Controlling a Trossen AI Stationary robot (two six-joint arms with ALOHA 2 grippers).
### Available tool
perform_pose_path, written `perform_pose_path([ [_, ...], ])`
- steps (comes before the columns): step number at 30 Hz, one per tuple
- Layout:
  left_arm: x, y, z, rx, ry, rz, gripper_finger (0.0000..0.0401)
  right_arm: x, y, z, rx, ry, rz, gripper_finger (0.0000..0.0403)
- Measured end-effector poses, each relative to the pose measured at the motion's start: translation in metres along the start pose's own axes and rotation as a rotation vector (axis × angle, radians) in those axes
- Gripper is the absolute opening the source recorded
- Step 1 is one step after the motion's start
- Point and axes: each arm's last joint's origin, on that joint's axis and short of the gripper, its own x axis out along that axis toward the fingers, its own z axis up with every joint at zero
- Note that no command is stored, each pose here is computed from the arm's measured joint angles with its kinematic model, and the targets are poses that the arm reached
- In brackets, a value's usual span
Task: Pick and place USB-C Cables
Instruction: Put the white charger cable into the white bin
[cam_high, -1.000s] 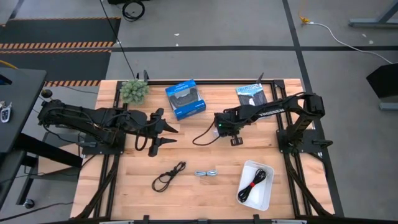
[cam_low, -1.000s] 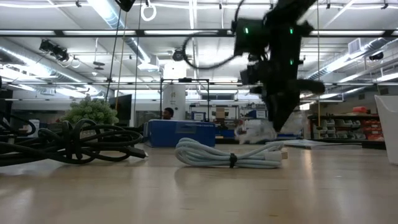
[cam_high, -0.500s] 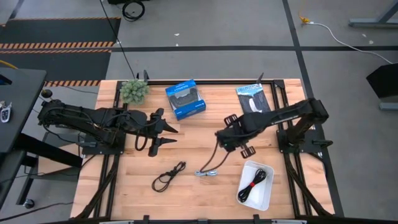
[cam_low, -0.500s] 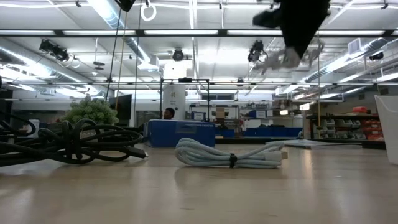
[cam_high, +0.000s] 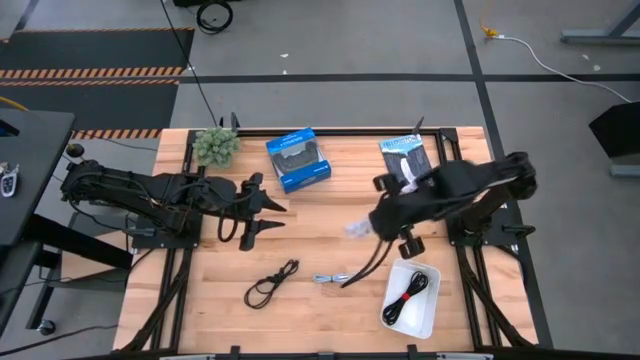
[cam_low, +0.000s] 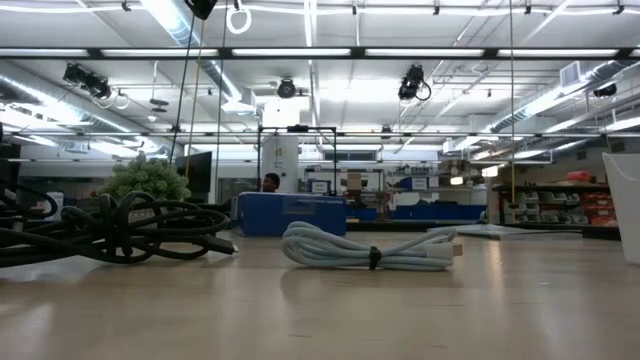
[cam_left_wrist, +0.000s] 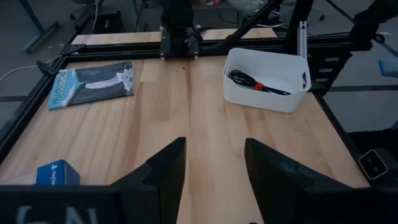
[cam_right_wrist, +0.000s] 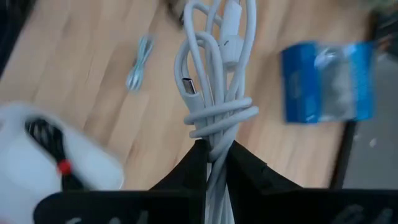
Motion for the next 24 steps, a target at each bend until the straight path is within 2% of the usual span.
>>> perform_pose_path([
  [4,0.0,0.0,0.0,0.0,0.002,0.0,0.0172,-0.034,-0.004,-0.009,0.045,-0.162,-0.023,0.0044],
  [13,0.0,0.0,-0.001,0.001,0.006,0.001,0.0172,-0.107,-0.007,-0.037,0.13,-0.578,0.021,0.0045],
  [16,0.0,0.0,-0.001,0.001,0.006,0.0,0.0172,-0.116,-0.006,-0.044,0.139,-0.614,0.015,0.0045],
  [24,0.0,0.0,-0.001,0.0,0.006,0.001,0.0172,-0.118,0.001,-0.048,0.139,-0.601,0.003,0.0045],
])
